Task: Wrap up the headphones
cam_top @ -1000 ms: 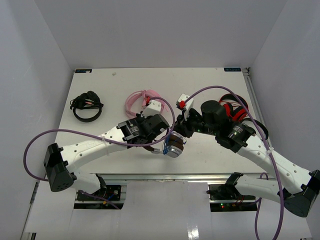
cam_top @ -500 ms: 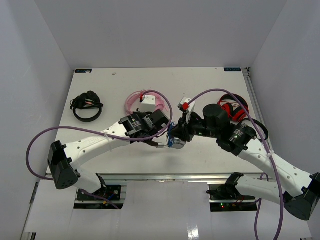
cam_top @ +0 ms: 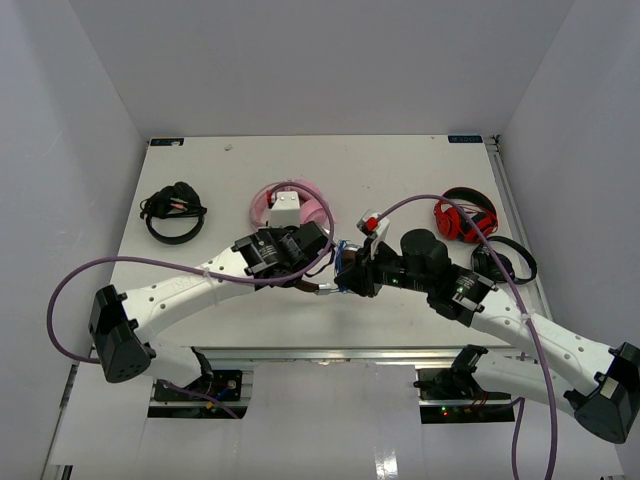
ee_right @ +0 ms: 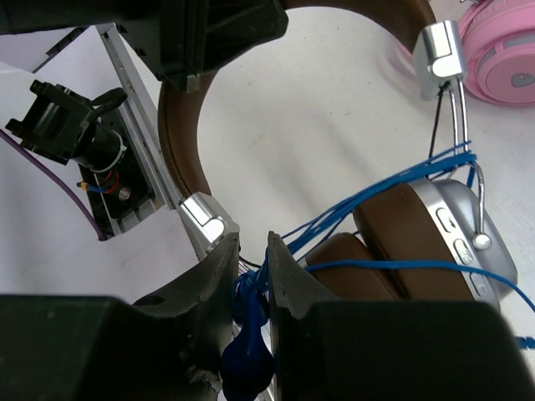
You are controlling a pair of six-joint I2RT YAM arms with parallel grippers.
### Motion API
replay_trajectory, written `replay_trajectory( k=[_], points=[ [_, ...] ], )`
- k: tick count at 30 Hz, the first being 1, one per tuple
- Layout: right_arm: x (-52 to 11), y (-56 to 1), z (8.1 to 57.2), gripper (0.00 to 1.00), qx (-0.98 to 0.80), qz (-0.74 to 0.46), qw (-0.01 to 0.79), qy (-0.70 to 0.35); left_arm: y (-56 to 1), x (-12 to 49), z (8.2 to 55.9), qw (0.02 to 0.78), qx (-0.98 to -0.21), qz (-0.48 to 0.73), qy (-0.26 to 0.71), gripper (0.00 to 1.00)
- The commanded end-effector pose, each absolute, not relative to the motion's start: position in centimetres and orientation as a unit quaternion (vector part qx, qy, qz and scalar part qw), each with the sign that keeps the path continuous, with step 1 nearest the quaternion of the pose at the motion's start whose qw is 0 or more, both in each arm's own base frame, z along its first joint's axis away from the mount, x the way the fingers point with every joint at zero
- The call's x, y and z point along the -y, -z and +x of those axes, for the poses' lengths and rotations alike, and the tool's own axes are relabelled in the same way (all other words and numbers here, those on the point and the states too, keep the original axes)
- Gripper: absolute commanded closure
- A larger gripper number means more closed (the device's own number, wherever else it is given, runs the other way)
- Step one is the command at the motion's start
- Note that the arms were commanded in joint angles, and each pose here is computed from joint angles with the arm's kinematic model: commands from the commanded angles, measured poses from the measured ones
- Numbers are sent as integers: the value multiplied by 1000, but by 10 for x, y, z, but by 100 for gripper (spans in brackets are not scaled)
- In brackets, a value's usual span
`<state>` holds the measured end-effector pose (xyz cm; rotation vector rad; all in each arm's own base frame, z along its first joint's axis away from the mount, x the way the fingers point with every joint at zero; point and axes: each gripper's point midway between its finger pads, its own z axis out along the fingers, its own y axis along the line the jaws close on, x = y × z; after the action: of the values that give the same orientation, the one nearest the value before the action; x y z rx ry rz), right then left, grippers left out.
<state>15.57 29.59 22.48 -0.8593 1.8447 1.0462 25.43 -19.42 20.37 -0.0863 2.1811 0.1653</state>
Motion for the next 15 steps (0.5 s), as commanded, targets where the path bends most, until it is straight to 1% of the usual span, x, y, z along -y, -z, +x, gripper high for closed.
replay_trajectory(
  k=[1,4,8,12,15],
  points=[
    [-299,-246,149,88,-718,-316,433,-445,-243,190,266,517,-846,-131,5,100],
    [-296,-245,153,87,-725,-302,439,-436,-249,185,265,525,-840,-138,9,100],
    [-296,-244,154,80,-728,-296,442,-434,-252,178,264,532,-832,-153,14,100],
    [-298,-246,154,77,-727,-291,443,-436,-251,178,264,535,-830,-157,15,100],
    [-300,-250,154,73,-726,-291,444,-437,-250,177,265,536,-830,-154,6,100]
  ],
)
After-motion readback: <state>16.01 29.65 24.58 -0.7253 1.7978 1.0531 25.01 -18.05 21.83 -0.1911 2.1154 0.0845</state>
